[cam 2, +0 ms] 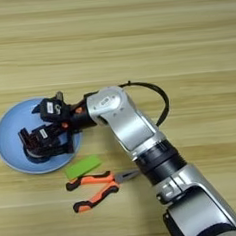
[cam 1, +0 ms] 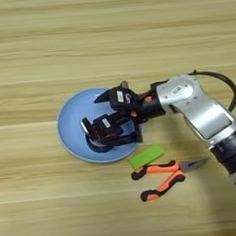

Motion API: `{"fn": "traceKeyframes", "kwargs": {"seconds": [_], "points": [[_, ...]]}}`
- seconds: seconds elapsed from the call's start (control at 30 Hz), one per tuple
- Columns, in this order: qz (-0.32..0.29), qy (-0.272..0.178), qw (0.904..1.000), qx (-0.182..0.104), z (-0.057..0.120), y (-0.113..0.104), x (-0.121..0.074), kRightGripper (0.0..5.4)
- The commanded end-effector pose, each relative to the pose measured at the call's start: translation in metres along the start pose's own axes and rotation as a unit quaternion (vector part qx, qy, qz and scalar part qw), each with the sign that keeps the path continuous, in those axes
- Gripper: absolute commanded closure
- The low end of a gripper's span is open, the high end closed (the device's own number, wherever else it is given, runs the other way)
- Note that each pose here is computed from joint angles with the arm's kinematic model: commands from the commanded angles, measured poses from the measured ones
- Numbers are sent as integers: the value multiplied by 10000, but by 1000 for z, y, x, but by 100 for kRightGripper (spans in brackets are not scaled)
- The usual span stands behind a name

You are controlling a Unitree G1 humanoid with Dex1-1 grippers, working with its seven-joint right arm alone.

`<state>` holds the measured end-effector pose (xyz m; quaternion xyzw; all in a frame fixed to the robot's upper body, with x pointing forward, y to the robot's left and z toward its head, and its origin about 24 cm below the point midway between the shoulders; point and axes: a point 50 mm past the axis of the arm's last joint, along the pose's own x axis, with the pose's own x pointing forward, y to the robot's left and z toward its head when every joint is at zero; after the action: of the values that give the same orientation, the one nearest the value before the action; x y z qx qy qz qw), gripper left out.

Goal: Move the objects on the table

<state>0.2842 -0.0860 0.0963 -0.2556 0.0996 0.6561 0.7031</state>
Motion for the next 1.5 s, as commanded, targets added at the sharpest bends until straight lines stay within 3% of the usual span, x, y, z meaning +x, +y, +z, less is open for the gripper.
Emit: {"fn": "traceKeyframes", "kwargs": {"seconds": [0.03, 0.3, 0.37, 0.43, 1.0, 1.5], "points": [[-490, -428, 9964, -537, 30, -18, -19, 3], [-873, -670, 9938, -169, 22, -20, -47, 3], [-940, -581, 9935, 285, -3, -7, -74, 3], [-749, -607, 9943, 462, -14, 7, -88, 3], [-743, -564, 9946, 462, -35, 23, -112, 3], [-381, -459, 9968, 537, -50, 47, -113, 3]]}}
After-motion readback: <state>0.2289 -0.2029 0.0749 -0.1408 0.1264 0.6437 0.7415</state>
